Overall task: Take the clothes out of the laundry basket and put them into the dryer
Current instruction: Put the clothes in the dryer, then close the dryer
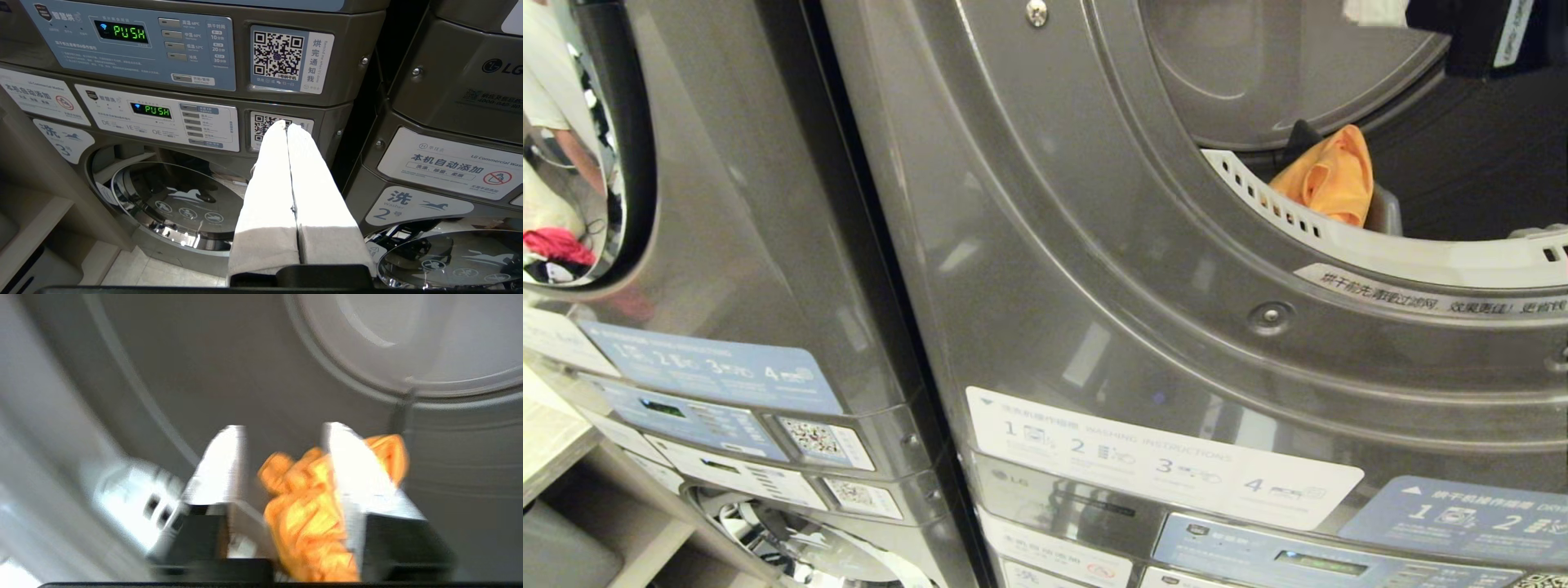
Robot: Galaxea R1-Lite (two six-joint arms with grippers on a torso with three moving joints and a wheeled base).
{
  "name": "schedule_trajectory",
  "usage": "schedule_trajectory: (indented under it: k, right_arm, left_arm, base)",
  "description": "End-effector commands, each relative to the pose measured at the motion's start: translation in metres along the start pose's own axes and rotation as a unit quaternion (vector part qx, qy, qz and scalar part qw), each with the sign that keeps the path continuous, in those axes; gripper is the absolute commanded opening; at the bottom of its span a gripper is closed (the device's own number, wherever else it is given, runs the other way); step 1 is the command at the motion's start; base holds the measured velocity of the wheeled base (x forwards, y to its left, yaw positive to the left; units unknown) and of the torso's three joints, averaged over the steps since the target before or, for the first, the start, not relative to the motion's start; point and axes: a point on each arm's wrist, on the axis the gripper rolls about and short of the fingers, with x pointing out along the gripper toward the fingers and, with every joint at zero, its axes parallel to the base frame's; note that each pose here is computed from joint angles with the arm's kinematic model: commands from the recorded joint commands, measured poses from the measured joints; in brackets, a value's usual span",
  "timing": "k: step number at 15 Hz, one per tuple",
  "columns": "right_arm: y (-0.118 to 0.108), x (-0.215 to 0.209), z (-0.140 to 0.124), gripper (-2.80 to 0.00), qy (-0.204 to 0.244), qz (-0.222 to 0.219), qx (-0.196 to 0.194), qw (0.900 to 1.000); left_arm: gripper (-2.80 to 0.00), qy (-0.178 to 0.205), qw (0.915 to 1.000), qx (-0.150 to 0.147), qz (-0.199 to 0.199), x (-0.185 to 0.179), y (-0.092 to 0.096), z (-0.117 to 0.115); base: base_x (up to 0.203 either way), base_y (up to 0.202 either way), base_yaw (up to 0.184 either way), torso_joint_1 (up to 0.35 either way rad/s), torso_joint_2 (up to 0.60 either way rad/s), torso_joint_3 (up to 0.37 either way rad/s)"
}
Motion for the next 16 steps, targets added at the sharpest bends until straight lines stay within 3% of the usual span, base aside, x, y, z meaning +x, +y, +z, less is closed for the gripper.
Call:
schedule_trajectory:
  k: [1,7,16]
  right_arm:
    - [-0.007,-0.013,-0.006,-2.8,-0.002,0.027,-0.003,1.0]
    - [-0.039,-0.032,-0.039,-2.8,0.007,0.11,-0.024,0.994]
    - [-0.071,-0.097,-0.084,-2.8,0.012,0.128,-0.042,0.991]
  left_arm:
    - [-2.8,0.001,1.0,0.0,0.0,0.0,0.0,0.0]
    - [-2.8,0.001,1.0,0.0,0.0,0.0,0.0,0.0]
    - [-2.8,0.001,1.0,0.0,0.0,0.0,0.0,0.0]
  base:
    - [0.0,0.0,0.0,0.0,0.0,0.0]
    - [0.0,0.0,0.0,0.0,0.0,0.0]
    - [0.0,0.0,0.0,0.0,0.0,0.0]
